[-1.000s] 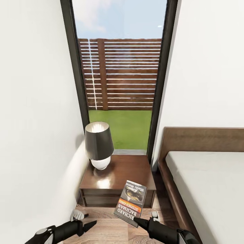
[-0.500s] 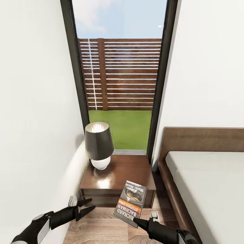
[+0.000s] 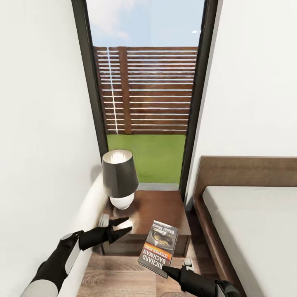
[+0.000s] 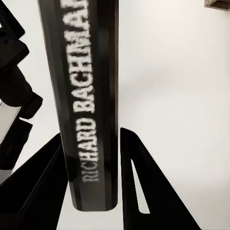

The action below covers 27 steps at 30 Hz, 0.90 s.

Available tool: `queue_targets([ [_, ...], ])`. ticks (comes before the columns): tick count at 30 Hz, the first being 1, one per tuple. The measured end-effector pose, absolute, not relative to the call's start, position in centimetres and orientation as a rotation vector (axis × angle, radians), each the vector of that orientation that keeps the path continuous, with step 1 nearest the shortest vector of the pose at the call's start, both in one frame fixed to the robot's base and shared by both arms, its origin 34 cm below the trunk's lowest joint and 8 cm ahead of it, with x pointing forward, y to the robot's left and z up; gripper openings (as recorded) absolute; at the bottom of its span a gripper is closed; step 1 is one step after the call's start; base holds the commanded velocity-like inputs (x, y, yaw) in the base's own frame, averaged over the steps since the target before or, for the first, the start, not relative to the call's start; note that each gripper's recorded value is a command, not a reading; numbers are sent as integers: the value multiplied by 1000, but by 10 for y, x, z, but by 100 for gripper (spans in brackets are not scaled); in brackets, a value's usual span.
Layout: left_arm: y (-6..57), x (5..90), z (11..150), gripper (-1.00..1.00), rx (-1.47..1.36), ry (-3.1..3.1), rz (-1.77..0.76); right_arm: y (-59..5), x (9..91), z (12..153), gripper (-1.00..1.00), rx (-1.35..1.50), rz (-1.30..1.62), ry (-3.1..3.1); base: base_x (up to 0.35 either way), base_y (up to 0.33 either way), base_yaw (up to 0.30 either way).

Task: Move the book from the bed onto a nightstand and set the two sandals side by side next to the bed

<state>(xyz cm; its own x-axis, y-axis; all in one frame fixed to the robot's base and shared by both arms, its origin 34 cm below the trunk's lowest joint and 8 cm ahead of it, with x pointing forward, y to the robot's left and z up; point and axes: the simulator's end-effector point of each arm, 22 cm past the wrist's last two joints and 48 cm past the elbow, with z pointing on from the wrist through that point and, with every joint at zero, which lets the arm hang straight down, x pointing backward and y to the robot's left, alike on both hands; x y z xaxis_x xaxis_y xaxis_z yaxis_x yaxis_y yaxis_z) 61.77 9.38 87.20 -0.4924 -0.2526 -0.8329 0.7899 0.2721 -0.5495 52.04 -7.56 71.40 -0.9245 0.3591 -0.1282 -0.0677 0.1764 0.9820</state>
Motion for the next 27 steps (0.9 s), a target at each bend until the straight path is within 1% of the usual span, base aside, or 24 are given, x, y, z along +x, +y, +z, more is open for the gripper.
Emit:
queue_targets([
  [11,96,621,871,100,506,1610,-1374,-76,521,713,-100,256,1787,2121,301,0,0],
  [19,95,620,871,100,504,1610,-1381,-79,523,713,-100,260,1781,2117,23,0,3],
  [27,95,620,870,100,503,1611,-1380,-79,523,714,-100,257,1779,2116,0,0,185],
])
